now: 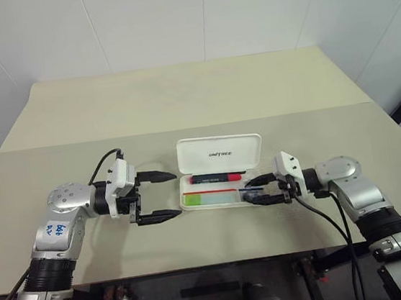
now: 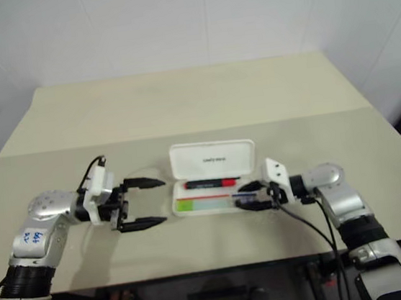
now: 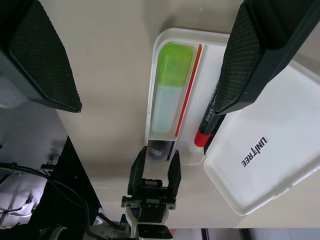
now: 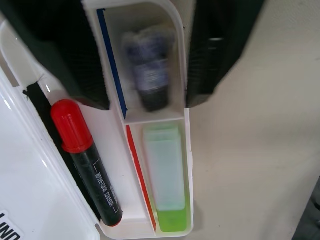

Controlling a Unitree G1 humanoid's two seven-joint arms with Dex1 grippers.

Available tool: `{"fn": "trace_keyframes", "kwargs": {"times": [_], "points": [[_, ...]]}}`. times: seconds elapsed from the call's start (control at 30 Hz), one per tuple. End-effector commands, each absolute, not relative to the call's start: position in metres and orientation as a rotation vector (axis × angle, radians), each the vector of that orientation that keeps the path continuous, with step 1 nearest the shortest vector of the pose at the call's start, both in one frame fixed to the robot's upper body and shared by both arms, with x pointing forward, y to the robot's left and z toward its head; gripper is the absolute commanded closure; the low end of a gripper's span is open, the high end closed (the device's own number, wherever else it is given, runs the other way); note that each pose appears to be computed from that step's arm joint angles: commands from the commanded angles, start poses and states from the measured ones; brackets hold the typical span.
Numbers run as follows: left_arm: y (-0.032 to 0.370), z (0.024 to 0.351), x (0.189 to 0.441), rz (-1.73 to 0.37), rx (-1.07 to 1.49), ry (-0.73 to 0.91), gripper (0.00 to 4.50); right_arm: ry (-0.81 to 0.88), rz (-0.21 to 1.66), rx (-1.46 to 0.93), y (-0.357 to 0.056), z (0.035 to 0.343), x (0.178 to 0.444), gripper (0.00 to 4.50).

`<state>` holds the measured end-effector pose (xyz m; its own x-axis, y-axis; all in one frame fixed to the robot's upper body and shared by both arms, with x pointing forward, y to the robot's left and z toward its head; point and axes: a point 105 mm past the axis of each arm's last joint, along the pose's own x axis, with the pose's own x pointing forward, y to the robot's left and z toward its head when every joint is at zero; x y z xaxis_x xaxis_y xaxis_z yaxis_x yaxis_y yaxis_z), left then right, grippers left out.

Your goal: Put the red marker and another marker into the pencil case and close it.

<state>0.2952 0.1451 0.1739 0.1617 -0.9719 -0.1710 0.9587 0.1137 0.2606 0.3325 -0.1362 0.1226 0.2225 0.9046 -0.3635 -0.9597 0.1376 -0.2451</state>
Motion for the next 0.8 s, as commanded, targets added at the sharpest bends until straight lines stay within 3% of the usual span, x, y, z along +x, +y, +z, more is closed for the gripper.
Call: {"fn": "trace_keyframes", "kwargs": {"times": [0.03,0.1,0.43,0.8], "points": [[0.144,0.185,0.297,-1.408,0.357,-0.094,0.0,0.059,1.347,-0.493,-0.133,0.142,0.338,0.65],[0.144,0.185,0.297,-1.406,0.356,-0.094,0.0,0.04,1.342,-0.493,-0.132,0.146,0.339,0.04],[0.143,0.188,0.302,-1.39,0.338,-0.11,0.0,-0.02,1.302,-0.434,-0.137,0.168,0.327,0.04],[0.161,0.198,0.31,-1.269,0.266,-0.145,0.0,-0.096,1.011,-0.393,-0.19,0.206,0.305,0.04]]}}
